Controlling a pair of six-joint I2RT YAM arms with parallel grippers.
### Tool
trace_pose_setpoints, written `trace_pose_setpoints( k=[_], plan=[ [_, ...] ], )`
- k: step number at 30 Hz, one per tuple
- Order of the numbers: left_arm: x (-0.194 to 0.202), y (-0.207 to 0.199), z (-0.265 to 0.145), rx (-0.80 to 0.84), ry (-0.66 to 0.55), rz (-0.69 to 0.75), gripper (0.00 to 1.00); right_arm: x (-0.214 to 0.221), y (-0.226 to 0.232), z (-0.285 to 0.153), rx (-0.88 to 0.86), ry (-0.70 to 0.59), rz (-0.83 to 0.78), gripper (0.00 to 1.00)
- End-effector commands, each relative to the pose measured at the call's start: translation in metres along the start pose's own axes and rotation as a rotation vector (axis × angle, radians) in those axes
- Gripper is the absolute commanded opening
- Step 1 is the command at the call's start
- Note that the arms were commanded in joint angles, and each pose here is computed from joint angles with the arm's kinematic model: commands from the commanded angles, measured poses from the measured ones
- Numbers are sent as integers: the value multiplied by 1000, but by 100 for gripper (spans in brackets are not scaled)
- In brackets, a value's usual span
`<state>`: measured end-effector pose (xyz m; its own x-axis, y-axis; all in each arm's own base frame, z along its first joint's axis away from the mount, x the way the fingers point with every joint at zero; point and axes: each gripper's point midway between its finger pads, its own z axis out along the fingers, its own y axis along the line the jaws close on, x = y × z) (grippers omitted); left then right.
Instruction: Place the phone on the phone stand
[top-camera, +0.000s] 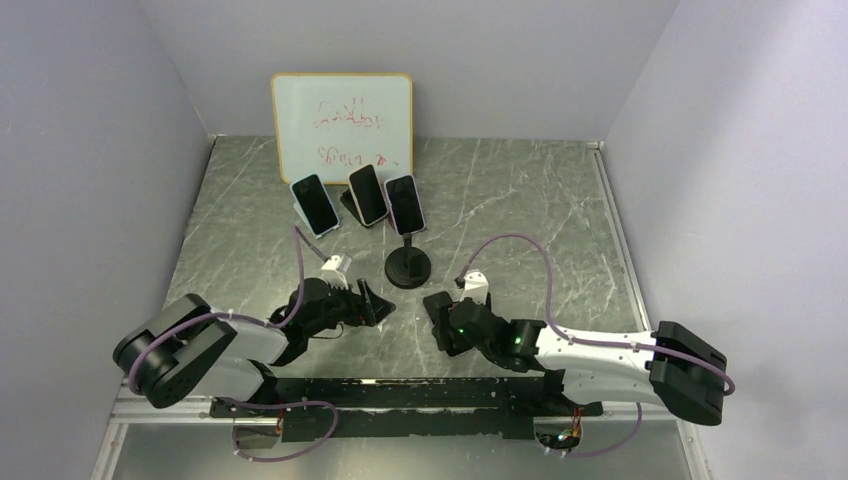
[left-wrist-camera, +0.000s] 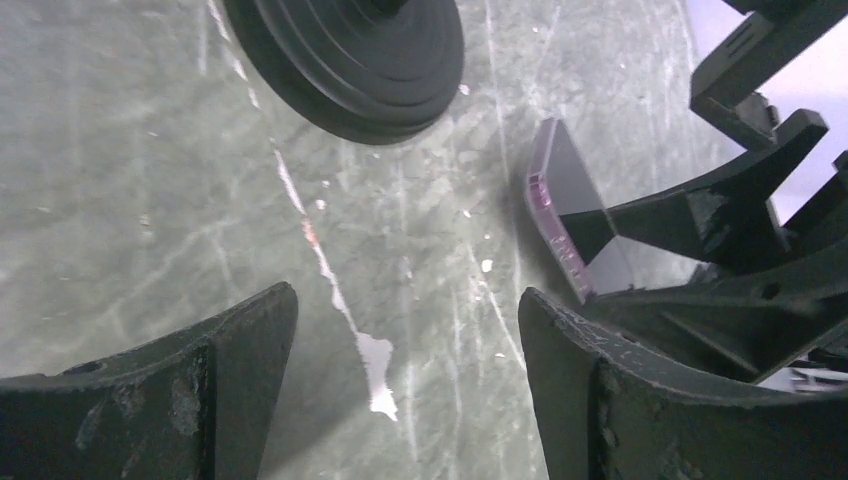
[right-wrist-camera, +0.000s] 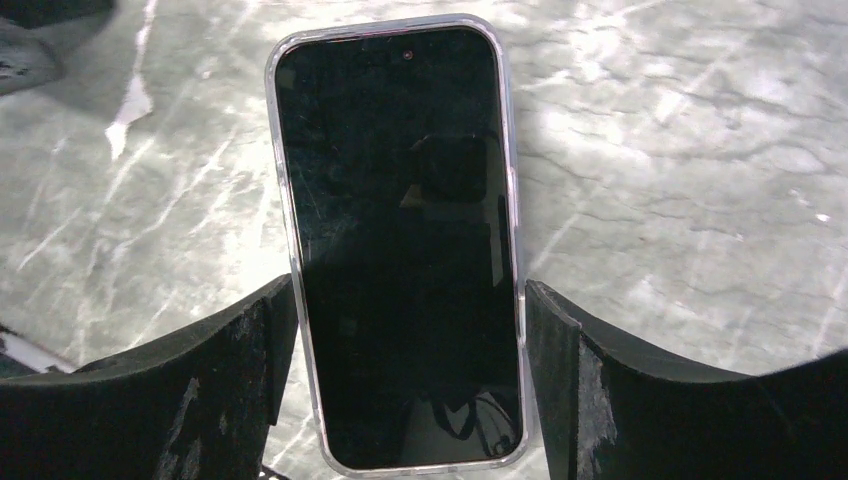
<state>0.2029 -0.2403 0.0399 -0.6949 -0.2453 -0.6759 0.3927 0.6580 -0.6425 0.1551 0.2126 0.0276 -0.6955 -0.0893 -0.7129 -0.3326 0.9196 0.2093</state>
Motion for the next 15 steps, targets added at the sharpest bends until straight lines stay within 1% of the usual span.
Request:
trace_pose_setpoints(
  k=[1,8,12,15],
  plan=[
    [-1,-30,5,104,-11,-83,86,-28,36,-2,-106,-128,-4,56],
    [9,-51,17,194,52,-128,84,-27,75,-3,-199,-141,-141,56],
    [18,-58,19,237,94,-152,84,-23,87,-4,-226,-141,-206,56],
    [28,-67,23,282,153,-166,83,-24,93,-5,-239,-151,-231,56]
  ],
)
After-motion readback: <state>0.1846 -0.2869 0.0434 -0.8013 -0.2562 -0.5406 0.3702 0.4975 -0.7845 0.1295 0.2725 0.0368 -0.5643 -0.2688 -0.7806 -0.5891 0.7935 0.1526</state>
